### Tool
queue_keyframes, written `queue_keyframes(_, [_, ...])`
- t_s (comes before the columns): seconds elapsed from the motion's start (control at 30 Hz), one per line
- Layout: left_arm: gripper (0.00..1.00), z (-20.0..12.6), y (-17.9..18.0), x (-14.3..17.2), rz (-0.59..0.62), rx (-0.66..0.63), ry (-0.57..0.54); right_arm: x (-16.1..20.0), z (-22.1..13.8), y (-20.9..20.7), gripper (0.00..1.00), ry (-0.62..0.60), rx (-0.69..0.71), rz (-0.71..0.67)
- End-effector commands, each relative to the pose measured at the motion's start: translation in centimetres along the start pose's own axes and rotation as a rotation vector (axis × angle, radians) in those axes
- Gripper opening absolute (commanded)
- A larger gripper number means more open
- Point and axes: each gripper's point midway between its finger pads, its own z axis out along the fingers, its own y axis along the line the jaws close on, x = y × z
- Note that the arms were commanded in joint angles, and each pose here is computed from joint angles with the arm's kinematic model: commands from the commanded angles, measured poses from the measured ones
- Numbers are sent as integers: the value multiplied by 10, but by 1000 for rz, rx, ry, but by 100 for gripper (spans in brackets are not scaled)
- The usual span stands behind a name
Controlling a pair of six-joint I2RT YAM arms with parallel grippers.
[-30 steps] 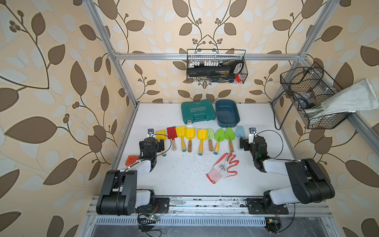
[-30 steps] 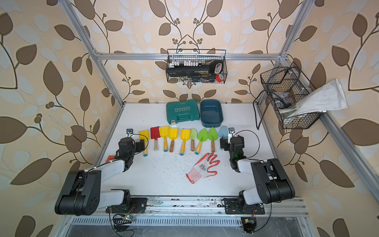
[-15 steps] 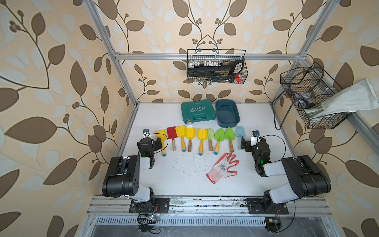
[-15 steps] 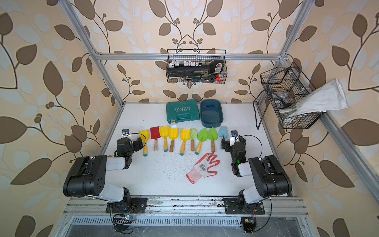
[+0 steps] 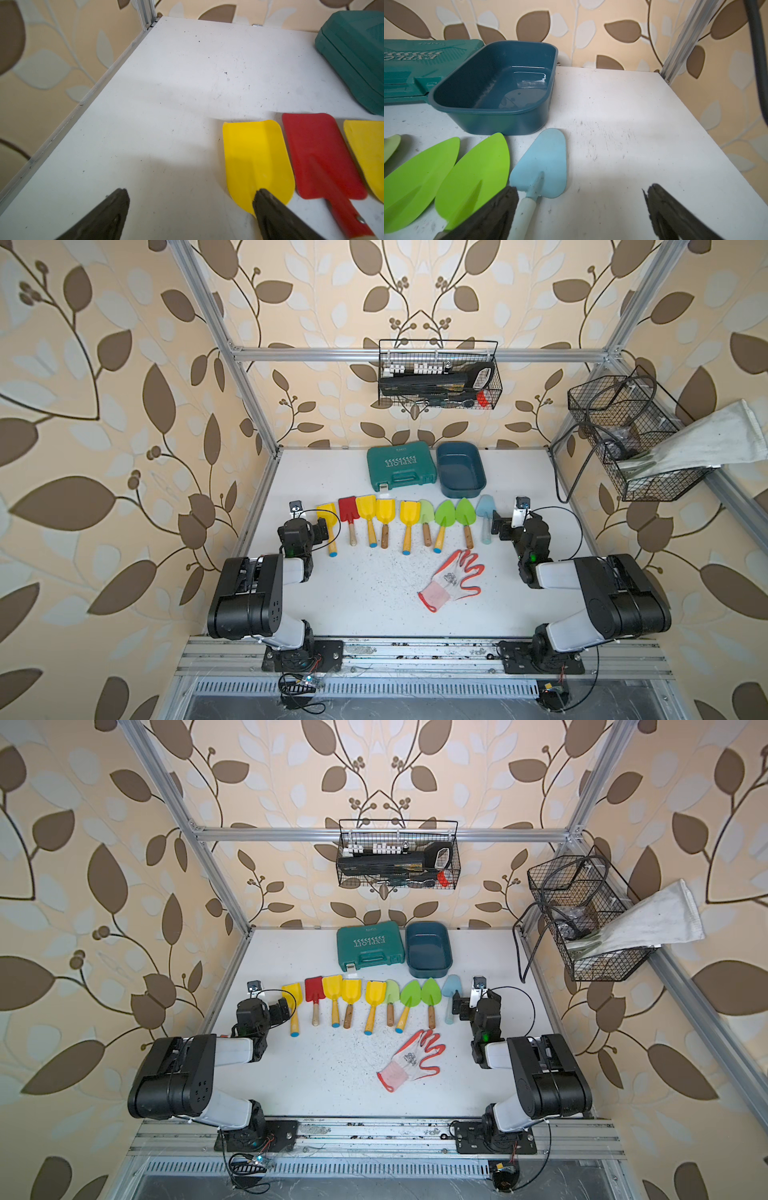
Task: Take the shovel out of the storage box
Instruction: Reset both arms
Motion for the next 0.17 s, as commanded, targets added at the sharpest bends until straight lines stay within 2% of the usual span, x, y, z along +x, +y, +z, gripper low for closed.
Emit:
queue_keyframes(0.0, [99,2,-3,-17,-20,19,-46,1,2,3,99,15,-18,14])
queue_keyframes(0.13, [99,1,-3,-16,-21,20,-48,2,3,2,99,26,-15,11])
